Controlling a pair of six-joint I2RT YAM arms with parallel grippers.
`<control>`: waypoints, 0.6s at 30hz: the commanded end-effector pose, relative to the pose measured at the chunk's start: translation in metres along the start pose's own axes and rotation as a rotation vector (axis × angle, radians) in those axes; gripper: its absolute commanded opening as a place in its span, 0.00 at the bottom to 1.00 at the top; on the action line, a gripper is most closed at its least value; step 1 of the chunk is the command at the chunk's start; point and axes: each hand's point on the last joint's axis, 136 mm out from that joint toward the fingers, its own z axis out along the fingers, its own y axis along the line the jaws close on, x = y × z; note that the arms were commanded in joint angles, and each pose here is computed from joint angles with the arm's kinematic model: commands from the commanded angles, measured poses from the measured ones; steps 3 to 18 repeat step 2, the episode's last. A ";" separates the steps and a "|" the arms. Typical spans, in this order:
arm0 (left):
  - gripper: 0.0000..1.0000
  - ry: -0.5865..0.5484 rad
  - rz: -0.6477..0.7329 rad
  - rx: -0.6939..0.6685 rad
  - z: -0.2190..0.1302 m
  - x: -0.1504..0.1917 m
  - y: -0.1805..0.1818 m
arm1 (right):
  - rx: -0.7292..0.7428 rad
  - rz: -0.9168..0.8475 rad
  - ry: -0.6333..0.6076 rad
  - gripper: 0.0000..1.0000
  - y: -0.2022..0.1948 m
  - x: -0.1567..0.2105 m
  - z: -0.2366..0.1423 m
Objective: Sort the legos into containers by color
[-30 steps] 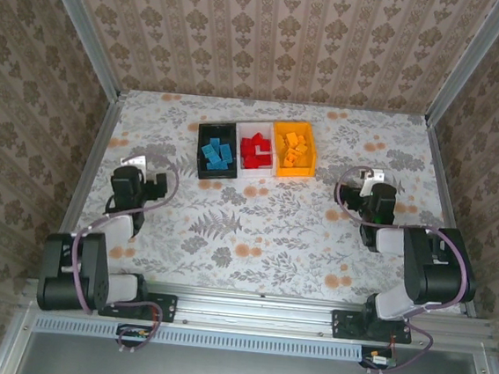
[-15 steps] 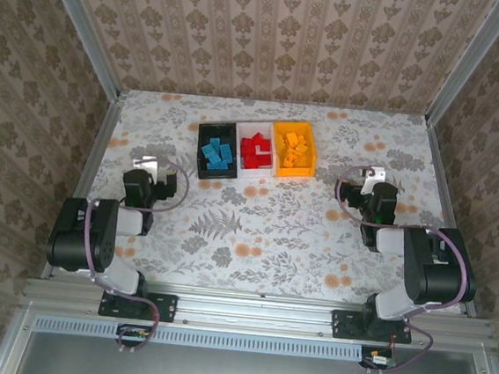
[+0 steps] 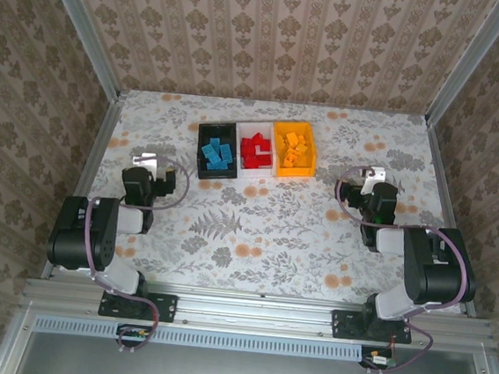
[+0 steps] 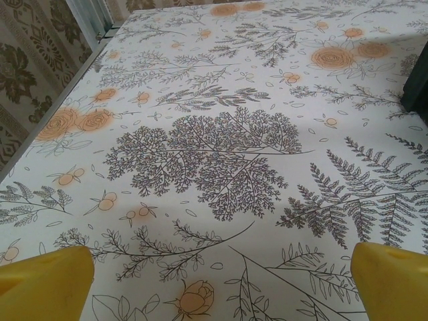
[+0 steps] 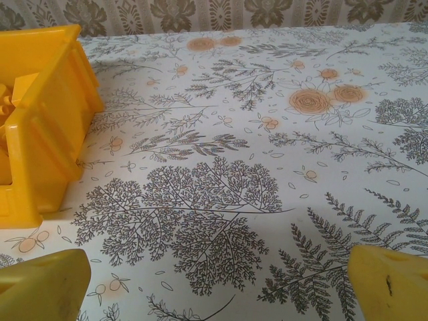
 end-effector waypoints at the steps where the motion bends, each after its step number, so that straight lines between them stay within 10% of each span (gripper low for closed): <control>1: 1.00 -0.057 0.014 -0.010 0.001 -0.020 0.000 | -0.008 -0.017 -0.030 1.00 0.002 -0.007 0.000; 18: 1.00 -0.057 0.014 -0.011 0.001 -0.020 0.000 | -0.008 -0.018 -0.030 1.00 0.002 -0.007 0.000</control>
